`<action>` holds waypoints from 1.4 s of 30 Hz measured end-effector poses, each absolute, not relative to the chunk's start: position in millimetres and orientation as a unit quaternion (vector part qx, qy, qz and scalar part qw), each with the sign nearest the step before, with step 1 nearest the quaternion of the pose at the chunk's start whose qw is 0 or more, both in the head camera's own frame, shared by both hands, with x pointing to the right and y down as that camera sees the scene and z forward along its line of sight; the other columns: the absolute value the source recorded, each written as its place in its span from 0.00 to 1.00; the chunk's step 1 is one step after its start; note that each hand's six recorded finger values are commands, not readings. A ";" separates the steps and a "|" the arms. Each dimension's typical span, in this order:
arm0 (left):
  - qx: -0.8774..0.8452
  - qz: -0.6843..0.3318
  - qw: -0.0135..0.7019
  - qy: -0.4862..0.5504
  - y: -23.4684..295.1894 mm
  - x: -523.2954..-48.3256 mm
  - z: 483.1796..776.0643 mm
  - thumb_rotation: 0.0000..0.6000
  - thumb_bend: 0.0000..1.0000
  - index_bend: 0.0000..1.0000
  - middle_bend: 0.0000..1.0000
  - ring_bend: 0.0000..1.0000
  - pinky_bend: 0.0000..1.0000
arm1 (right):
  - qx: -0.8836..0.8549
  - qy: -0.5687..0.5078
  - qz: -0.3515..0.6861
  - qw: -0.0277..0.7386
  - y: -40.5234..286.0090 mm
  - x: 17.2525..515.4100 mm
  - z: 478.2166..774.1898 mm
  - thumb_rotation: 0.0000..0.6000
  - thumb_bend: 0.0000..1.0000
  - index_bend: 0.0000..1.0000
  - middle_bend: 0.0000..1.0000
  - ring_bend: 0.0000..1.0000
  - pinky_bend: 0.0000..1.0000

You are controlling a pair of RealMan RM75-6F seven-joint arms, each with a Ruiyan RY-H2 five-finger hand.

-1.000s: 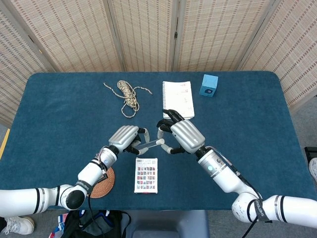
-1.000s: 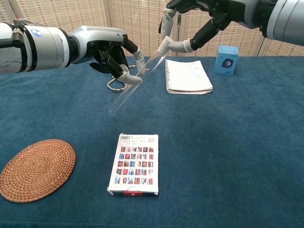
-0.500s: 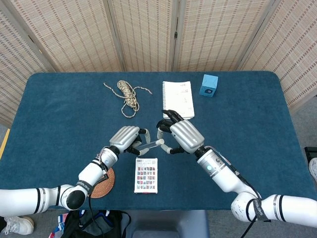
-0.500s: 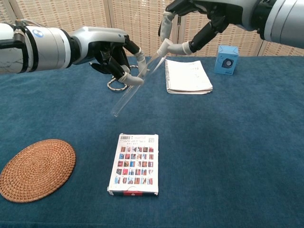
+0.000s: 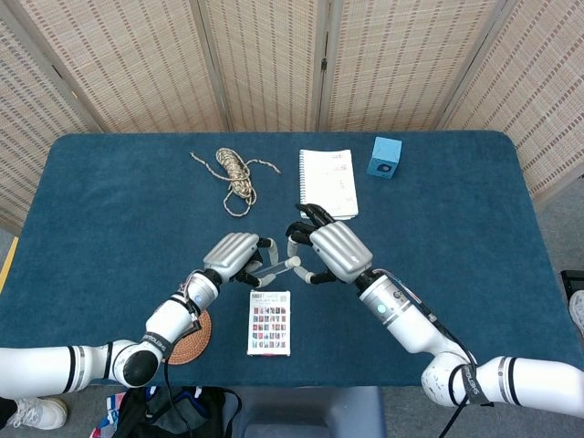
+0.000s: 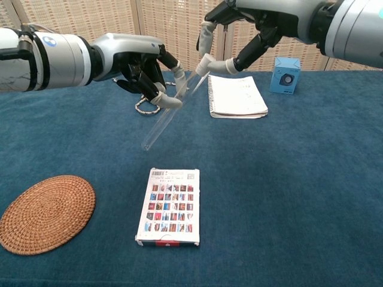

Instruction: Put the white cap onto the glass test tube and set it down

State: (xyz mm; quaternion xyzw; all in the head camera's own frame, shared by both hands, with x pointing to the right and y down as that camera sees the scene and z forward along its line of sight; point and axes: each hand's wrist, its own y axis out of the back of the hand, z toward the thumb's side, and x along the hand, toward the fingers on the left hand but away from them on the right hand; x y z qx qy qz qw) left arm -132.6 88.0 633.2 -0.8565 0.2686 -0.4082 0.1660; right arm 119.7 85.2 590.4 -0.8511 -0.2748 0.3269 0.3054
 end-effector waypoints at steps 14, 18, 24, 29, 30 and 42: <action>-0.854 -0.416 0.170 0.264 88.3 -135.1 636.6 1.00 0.40 0.59 0.99 0.95 1.00 | -0.849 -0.273 0.333 0.307 84.7 122.3 593.6 1.00 0.37 0.61 0.26 0.00 0.00; -0.851 -0.420 0.172 0.264 87.4 -137.3 638.5 1.00 0.40 0.59 0.99 0.95 1.00 | -0.849 -0.268 0.338 0.307 85.3 123.2 594.9 1.00 0.22 0.48 0.23 0.00 0.00; -0.849 -0.426 0.176 0.260 88.5 -139.7 641.4 1.00 0.40 0.59 0.99 0.95 1.00 | -0.849 -0.268 0.338 0.304 85.3 123.7 595.0 1.00 0.17 0.40 0.22 0.00 0.00; -0.843 -0.436 0.194 0.249 89.8 -144.2 645.4 1.00 0.40 0.59 0.99 0.95 1.00 | -0.848 -0.277 0.337 0.302 83.6 128.8 592.5 1.00 0.17 0.39 0.22 0.00 0.00; -0.840 -0.440 0.201 0.247 89.7 -145.8 646.6 1.00 0.40 0.59 0.99 0.95 1.00 | -0.847 -0.281 0.337 0.302 82.7 131.5 591.2 1.00 0.17 0.39 0.22 0.00 0.00; -0.782 -0.502 0.306 0.207 85.9 -171.5 669.7 1.00 0.40 0.60 0.99 0.95 1.00 | -0.823 -0.322 0.355 0.305 68.7 177.6 577.2 1.00 0.17 0.39 0.22 0.00 0.00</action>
